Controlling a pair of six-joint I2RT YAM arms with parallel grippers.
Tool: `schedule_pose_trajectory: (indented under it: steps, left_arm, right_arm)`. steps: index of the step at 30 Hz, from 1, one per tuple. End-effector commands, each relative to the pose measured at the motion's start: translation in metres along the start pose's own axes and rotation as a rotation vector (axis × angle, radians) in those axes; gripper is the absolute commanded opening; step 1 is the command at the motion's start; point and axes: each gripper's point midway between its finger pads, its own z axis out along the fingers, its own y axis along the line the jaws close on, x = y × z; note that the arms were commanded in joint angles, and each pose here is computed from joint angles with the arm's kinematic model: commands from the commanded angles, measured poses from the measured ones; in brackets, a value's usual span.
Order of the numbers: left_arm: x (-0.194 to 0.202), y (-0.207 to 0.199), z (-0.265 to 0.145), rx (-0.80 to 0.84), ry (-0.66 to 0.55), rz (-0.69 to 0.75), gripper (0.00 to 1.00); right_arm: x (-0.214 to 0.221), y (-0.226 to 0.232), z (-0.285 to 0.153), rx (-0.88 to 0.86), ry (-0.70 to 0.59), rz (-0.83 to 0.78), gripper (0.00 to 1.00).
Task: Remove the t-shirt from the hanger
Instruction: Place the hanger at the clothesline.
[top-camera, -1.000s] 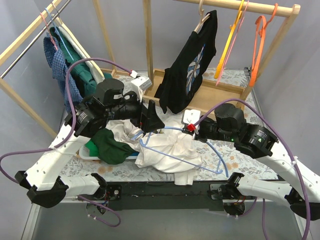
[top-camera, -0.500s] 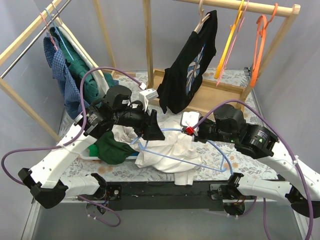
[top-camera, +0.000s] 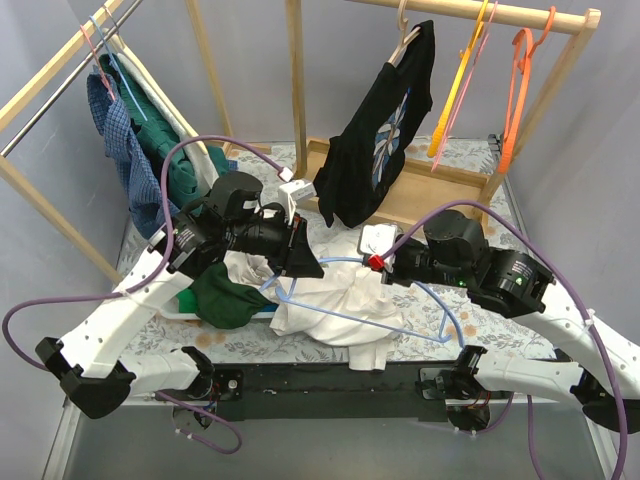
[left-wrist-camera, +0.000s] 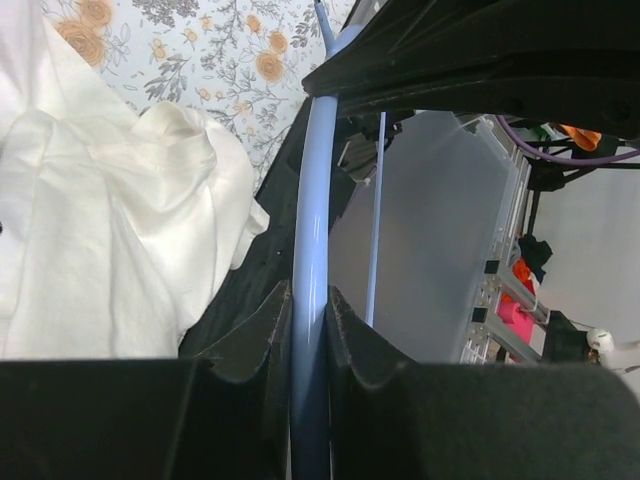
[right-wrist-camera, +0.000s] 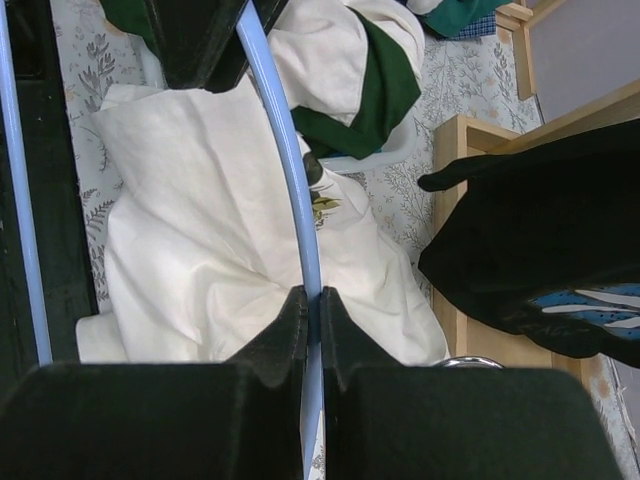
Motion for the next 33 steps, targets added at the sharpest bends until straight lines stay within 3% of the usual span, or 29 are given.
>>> schedule_pose_trajectory:
  steps: [1, 3, 4, 7, 11, 17, 21, 24, 27, 33]
  left_arm:
    - [-0.012, -0.003, -0.018, -0.065, -0.080, 0.079, 0.00]
    - [-0.020, -0.002, -0.029, -0.112, -0.125, 0.107, 0.00]
    - [-0.026, -0.005, -0.037, -0.131, -0.151, 0.131, 0.00]
    - [-0.033, -0.014, -0.059, -0.169, -0.221, 0.170, 0.00]
    - [-0.032, -0.024, -0.088, -0.207, -0.302, 0.179, 0.00]
    - [-0.035, -0.027, -0.140, -0.340, -0.466, 0.208, 0.00]
    - [-0.058, -0.072, -0.195, -0.295, -0.687, 0.303, 0.00]
    - [-0.071, -0.079, -0.230, -0.363, -0.833, 0.339, 0.00]
    - [-0.087, -0.054, -0.239, -0.512, -0.886, 0.305, 0.00]
    - [-0.122, 0.003, -0.215, -0.740, -0.890, 0.264, 0.00]
  right_arm:
    - [-0.036, -0.030, -0.008, 0.140, -0.118, 0.022, 0.17]
    - [-0.039, -0.042, -0.014, 0.212, -0.130, 0.046, 0.37]
    - [-0.038, -0.048, -0.016, 0.250, -0.127, 0.066, 0.59]
    - [-0.027, -0.069, -0.025, 0.388, -0.074, 0.140, 0.66]
    - [-0.017, -0.085, -0.041, 0.528, -0.051, 0.219, 0.67]
    - [-0.030, -0.091, -0.082, 0.621, -0.187, 0.313, 0.68]
    - [-0.014, -0.089, -0.089, 0.648, -0.146, 0.312, 0.68]
    - [-0.010, -0.085, -0.086, 0.635, -0.135, 0.327, 0.67]
    - [-0.009, -0.082, -0.080, 0.615, -0.144, 0.340, 0.67]
    - [-0.005, -0.074, -0.063, 0.565, -0.131, 0.363, 0.66]
